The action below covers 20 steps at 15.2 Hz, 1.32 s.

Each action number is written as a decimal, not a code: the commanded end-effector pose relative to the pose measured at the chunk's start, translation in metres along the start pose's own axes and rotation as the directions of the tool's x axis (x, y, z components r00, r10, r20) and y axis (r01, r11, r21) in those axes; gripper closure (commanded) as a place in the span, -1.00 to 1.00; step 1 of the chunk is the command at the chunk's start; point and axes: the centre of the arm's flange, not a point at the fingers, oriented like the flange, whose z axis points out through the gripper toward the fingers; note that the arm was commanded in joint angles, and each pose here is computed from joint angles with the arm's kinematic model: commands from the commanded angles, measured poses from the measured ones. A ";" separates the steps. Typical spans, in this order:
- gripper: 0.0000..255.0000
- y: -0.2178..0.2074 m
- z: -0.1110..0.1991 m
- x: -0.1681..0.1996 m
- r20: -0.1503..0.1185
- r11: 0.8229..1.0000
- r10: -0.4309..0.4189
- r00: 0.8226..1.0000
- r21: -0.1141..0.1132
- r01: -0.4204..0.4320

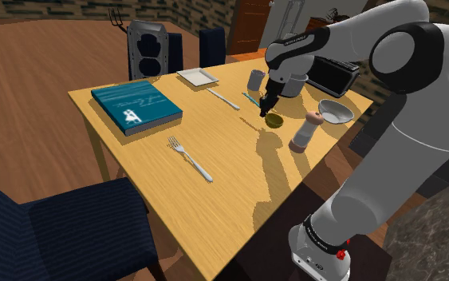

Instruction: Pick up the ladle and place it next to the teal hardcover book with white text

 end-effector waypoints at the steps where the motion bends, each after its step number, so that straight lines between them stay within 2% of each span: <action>1: 1.00 -0.002 -0.011 0.000 0.000 1.000 0.000 1.000 0.000 0.000; 16: 1.00 -0.014 -0.086 -0.006 0.000 1.000 0.000 1.000 0.000 0.000; 20: 1.00 -0.066 -0.079 -0.003 0.000 1.000 0.000 1.000 0.000 0.000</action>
